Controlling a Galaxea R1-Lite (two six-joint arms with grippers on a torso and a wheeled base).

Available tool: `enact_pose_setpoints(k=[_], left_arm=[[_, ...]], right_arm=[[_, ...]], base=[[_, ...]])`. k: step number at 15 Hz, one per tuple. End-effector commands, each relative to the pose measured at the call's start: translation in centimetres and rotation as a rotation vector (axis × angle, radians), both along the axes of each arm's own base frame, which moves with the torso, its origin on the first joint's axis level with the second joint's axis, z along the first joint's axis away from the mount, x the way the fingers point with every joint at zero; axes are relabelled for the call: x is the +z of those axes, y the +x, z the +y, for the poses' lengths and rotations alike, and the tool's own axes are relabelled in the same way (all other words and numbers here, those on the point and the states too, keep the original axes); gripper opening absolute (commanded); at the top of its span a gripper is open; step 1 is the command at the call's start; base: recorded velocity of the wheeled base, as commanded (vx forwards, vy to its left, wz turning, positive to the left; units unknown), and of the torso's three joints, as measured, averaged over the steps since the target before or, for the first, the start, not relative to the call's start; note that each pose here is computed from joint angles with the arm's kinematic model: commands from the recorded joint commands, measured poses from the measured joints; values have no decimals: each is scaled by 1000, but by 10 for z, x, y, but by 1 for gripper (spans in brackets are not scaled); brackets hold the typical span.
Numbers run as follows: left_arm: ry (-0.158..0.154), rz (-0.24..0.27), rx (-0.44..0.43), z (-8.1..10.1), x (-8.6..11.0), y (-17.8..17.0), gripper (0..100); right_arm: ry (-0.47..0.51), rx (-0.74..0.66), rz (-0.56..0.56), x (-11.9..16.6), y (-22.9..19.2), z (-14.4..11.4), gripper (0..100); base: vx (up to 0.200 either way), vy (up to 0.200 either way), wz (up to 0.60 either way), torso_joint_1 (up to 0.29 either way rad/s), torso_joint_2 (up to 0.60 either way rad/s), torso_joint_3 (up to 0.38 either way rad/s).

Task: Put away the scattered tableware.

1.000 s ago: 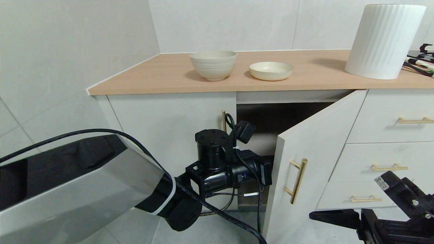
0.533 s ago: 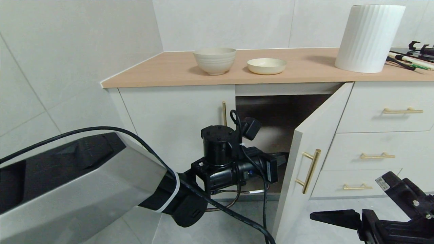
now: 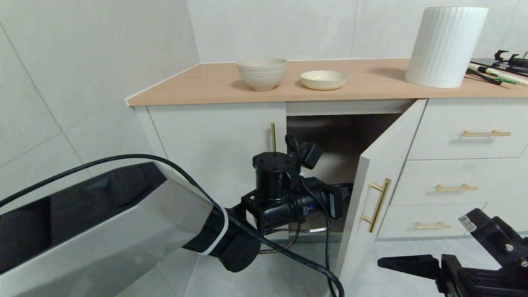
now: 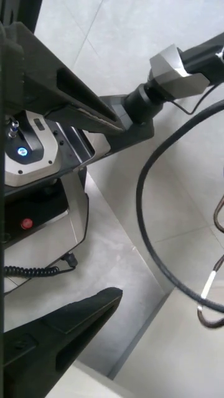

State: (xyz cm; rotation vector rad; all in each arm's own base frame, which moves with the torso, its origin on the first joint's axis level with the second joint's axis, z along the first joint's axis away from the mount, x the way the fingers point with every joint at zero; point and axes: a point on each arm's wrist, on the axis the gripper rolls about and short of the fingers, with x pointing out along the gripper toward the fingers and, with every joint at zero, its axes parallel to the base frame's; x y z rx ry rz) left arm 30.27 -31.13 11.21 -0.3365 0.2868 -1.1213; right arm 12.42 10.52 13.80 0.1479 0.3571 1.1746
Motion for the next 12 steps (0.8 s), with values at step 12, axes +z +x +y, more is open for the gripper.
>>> enact_pose_setpoints(k=[12], left_arm=[[-41,87,-389,17,46,-89,0]], right_arm=[[77,159,-56,12,-23,-10,100]], base=[[0,0,0,0,0,0]])
